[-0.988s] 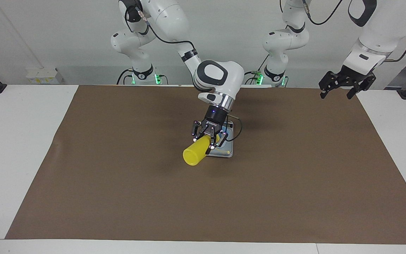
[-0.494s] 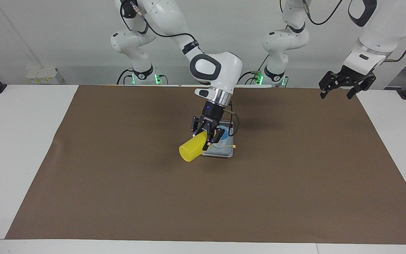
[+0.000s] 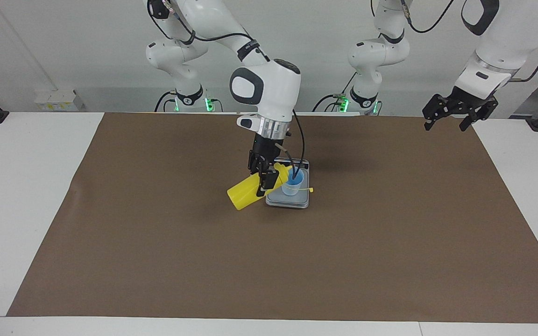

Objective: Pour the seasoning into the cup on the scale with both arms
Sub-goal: 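Tilt the yellow bottle nozzle-down over the blue cup with the right gripper, then turn the bottle upright and move it back beside the scale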

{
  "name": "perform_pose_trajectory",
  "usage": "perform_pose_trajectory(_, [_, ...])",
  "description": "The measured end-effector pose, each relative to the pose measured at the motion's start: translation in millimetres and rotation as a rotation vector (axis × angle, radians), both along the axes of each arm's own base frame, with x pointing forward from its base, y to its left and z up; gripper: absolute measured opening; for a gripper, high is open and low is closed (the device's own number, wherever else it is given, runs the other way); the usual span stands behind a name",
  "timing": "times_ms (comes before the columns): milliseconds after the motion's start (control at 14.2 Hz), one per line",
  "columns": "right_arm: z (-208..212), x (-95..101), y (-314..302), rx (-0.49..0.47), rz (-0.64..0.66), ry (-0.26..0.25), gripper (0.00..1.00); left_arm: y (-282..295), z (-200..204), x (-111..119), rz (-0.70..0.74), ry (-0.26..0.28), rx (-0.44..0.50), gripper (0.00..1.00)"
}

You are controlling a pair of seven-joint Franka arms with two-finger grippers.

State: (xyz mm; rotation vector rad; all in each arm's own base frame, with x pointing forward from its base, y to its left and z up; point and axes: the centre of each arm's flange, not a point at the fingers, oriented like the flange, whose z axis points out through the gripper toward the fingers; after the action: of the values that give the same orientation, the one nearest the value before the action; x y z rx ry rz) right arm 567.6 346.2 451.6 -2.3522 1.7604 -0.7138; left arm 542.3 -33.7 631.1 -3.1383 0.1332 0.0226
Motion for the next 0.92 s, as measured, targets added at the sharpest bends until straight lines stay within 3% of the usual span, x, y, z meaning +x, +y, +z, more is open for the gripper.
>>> perform_pose_trajectory(141, [8.6, 3.1, -13.0, 0.121, -0.086, 0.064, 0.53, 0.0, -1.5, 0.0, 0.000, 0.003, 0.000, 1.00])
perform_pose_trajectory(282, [10.3, 5.5, -28.3, 0.235, -0.163, 0.163, 0.53, -3.9, -2.2, -0.3, -0.008, 0.004, 0.000, 1.00])
perform_pose_trajectory(423, [6.4, 8.0, -47.8, 0.290, -0.174, 0.277, 0.53, -8.7, -2.6, -0.7, -0.017, 0.005, 0.000, 1.00])
perform_pose_trajectory(776, [-5.8, 17.2, -109.3, 0.419, -0.065, 0.522, 0.53, -4.9, -2.6, -0.5, -0.010, 0.005, -0.001, 1.00])
perform_pose_trajectory(917, [-10.6, 19.6, -136.0, 0.497, 0.009, 0.585, 0.53, -2.9, -2.6, -0.4, -0.007, 0.005, -0.001, 1.00])
